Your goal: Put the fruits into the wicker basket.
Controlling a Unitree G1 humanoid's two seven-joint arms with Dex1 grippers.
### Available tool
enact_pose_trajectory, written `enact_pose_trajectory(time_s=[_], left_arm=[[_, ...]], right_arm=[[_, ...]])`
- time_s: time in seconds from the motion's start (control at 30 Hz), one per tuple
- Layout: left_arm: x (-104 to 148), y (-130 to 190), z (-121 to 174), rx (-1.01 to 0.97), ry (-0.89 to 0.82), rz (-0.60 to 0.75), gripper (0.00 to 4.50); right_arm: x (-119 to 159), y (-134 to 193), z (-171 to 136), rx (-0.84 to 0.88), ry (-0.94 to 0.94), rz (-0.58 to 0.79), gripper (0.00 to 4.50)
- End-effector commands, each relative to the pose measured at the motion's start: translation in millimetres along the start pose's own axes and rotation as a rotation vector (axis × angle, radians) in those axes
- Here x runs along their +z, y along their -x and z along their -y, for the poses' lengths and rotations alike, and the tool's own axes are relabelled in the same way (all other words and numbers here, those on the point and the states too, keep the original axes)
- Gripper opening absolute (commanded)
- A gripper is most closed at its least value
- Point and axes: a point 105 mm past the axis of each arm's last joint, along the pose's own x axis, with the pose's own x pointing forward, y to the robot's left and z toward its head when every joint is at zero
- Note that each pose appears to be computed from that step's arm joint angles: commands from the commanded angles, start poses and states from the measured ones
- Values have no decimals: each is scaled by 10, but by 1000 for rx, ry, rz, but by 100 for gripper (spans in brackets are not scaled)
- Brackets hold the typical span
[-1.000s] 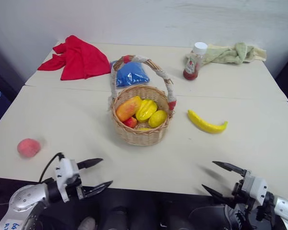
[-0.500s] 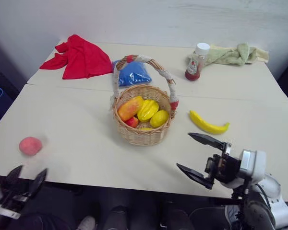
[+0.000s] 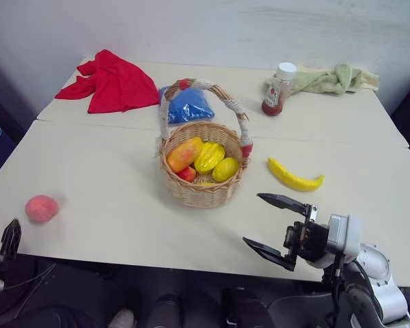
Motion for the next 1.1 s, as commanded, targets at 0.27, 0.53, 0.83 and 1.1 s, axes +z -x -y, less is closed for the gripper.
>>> enact_pose_trajectory(time_s=[0.27, 0.53, 0.83, 1.1], left_arm=[[-228, -586, 322, -139, -73, -168, 450], [-323, -595, 446, -164, -82, -176, 343], [431, -301, 2040, -968, 159, 29, 273], [474, -454, 3071, -1229, 72, -49, 273]], right_arm=[[-40, 66, -1, -20, 14, -22, 445], [-82, 138, 41, -73, 26, -40, 450], [-100, 349, 240, -288, 60, -117, 450], [-87, 538, 357, -432, 86, -202, 450]])
